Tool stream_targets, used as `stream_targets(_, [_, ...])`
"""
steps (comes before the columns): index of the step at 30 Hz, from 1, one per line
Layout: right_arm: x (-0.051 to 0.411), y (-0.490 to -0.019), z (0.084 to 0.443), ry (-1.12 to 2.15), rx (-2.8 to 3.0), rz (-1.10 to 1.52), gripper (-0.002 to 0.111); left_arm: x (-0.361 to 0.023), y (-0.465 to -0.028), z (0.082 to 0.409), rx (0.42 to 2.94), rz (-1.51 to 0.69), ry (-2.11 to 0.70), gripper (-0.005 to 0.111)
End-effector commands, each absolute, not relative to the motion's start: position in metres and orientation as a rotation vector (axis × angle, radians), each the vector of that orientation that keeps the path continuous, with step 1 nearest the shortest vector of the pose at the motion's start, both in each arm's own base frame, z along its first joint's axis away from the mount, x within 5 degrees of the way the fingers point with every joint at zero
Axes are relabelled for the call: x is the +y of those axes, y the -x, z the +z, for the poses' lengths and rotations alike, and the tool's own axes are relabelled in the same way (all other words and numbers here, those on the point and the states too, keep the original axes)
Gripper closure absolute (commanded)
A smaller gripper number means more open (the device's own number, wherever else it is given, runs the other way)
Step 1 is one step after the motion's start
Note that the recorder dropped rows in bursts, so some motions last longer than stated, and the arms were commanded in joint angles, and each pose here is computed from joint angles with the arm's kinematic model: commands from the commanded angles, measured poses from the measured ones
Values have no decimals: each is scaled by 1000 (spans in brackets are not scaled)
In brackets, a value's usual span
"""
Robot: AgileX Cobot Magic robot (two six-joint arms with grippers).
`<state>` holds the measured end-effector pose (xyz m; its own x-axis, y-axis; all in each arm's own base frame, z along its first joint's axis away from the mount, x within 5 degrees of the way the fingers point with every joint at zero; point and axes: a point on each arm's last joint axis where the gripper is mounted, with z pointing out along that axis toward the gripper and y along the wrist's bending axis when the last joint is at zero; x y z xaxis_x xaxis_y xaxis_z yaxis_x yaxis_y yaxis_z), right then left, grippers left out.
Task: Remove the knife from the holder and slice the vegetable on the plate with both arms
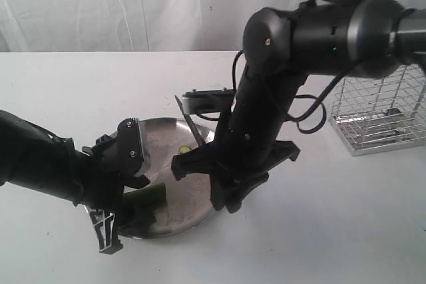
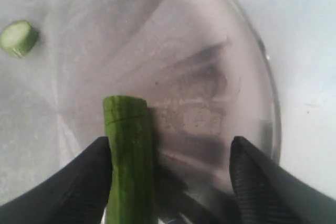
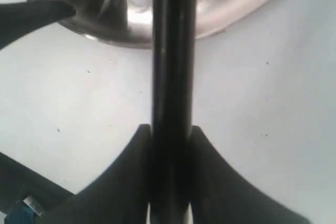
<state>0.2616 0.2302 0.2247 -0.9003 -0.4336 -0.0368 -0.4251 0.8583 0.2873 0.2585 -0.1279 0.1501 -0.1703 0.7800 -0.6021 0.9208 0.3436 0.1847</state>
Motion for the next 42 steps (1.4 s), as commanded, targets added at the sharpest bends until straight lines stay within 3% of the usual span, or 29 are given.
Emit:
stream_targets(1, [214, -260, 245, -785, -2996, -458, 108, -126, -265, 137, 1959, -186, -1572, 40])
stream_targets(10, [213, -261, 250, -877, -3014, -476, 108, -132, -287, 131, 1962, -164, -1564, 44])
stream_targets(12, [213, -262, 250, -885, -3033, -487, 108, -132, -288, 125, 1978, -172, -1571, 59])
stream_targets(16, [215, -265, 250, -886, -3059, -500, 108, -132, -290, 121, 1974, -164, -1595, 102])
stream_targets(17, [215, -265, 250, -886, -3065, -503, 108, -133, -292, 123, 1964, -160, -1591, 106])
stream_targets(27, [216, -267, 250, -891, -3087, -508, 108, -144, -329, 158, 1901, -119, -1447, 107])
stream_targets(42, [215, -267, 250, -889, -3083, -509, 108, -129, -339, 140, 2028, -157, -1348, 105])
